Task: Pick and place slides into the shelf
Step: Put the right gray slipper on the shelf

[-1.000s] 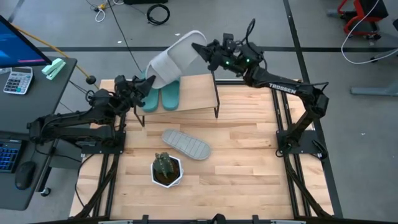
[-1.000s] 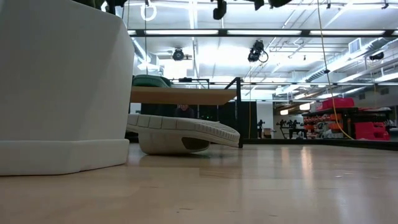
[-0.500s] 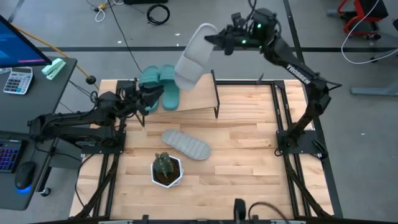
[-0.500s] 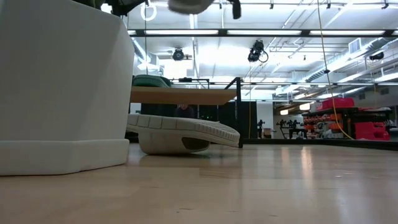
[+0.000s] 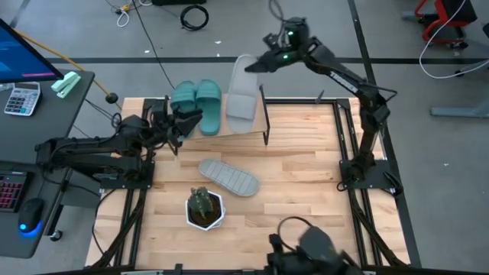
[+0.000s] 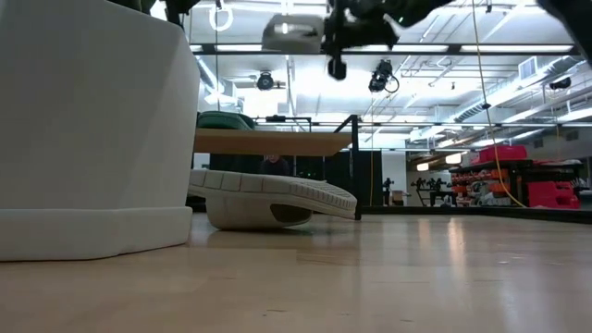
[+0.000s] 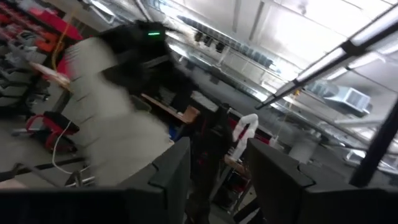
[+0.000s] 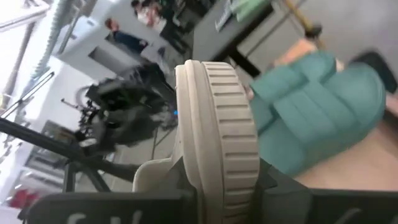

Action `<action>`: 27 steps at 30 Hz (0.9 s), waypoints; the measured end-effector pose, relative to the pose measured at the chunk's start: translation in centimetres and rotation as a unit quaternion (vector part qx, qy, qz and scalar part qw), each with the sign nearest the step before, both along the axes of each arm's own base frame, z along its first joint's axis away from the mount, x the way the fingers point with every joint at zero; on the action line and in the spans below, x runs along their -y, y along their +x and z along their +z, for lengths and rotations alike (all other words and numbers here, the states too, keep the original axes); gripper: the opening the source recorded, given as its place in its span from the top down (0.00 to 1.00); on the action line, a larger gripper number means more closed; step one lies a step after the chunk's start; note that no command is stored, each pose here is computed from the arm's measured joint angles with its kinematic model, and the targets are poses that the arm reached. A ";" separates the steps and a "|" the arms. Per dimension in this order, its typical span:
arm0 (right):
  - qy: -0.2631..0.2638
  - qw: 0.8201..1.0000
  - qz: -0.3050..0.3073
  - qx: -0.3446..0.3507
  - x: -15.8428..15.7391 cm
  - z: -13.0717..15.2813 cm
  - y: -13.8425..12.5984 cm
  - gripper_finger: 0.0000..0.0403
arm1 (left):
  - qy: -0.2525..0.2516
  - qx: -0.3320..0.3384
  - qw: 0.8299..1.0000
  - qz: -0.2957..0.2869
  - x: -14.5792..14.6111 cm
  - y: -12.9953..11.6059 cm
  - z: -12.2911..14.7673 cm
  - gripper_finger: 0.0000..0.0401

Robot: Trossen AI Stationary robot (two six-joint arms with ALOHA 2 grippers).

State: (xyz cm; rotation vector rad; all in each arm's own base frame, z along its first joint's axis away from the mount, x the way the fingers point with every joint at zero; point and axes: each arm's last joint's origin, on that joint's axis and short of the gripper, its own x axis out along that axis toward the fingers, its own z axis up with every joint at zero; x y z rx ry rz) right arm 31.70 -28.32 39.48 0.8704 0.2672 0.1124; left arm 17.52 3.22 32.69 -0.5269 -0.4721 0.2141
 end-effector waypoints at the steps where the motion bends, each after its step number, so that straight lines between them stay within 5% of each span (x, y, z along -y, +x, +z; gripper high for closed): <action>1: 0.009 1.000 0.005 -0.006 0.3 -0.8 0.4 0.85 | 0.005 0.001 1.000 -0.003 0.2 0.0 0.0 0.59; 11: 0.071 0.996 0.018 -0.053 2.0 -6.4 3.5 0.85 | 0.049 -0.013 0.999 0.002 0.7 0.1 0.1 0.60; 27: 0.092 0.992 0.042 -0.068 1.5 -9.6 6.1 0.85 | 0.065 -0.025 0.997 0.019 0.4 0.1 0.0 0.62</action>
